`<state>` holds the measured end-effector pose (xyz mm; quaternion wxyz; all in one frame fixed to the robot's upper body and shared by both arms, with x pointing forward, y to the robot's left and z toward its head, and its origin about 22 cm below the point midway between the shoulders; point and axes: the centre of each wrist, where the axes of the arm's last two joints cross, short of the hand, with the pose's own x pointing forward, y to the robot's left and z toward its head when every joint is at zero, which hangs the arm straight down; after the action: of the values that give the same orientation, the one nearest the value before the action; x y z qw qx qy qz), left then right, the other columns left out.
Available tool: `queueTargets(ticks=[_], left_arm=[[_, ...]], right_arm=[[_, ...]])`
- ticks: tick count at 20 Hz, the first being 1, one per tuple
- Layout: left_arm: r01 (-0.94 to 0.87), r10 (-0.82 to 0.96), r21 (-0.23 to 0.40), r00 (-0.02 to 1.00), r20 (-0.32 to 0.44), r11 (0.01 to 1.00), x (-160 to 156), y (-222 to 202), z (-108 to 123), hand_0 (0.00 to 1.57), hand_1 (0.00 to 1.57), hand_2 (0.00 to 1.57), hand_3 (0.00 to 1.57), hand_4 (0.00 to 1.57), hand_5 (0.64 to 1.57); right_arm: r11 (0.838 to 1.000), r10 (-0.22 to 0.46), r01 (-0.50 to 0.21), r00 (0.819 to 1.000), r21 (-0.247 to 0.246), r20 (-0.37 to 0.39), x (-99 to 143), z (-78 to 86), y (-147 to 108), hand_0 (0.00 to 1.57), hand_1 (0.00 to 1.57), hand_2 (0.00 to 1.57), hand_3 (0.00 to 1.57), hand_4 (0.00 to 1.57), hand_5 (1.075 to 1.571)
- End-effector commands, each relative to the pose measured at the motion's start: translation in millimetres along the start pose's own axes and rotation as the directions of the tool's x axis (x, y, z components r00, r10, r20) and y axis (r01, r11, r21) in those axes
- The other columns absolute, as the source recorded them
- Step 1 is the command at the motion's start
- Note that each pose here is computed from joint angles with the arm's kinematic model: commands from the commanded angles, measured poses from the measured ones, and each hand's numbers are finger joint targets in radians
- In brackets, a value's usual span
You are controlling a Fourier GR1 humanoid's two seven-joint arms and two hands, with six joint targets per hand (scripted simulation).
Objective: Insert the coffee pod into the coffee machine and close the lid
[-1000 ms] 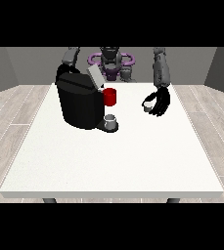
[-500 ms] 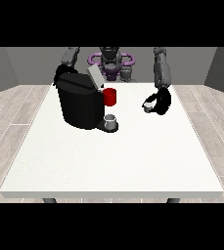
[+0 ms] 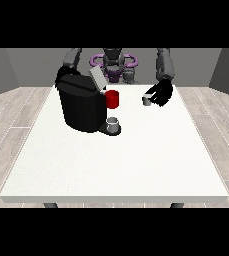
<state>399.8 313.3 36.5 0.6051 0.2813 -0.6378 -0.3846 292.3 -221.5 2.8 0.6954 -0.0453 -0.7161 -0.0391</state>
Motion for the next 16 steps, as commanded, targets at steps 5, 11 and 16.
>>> queueTargets(ticks=[5, 11, 16], left_arm=[[-0.003, 0.005, -0.018, 0.995, 0.097, 1.000, 49, 41, -29, 1.23, 1.23, 1.32, 1.29, 0.57, 1.571], [0.005, -0.005, -0.002, 0.993, 0.122, 1.000, 72, 63, -39, 1.25, 1.25, 1.33, 1.29, 0.57, 1.571], [0.017, -0.024, 0.054, 0.990, 0.138, 0.998, 82, 98, -42, 1.26, 1.26, 1.33, 1.28, 0.54, 1.571]], right_arm=[[0.999, 0.022, -0.021, 0.999, 0.027, -0.042, -8, -6.4, -6, 0.00, 0.00, 0.00, 0.00, 0.49, 1.571], [0.999, 0.015, -0.015, 1.000, 0.033, -0.010, -8, -13.4, 3, 0.00, 0.00, 0.00, 0.00, 0.41, 1.571], [0.997, -0.022, 0.020, 0.999, 0.070, 0.026, -7, -9.3, 14, 0.00, 0.00, 0.00, 0.00, 0.49, 1.571]])
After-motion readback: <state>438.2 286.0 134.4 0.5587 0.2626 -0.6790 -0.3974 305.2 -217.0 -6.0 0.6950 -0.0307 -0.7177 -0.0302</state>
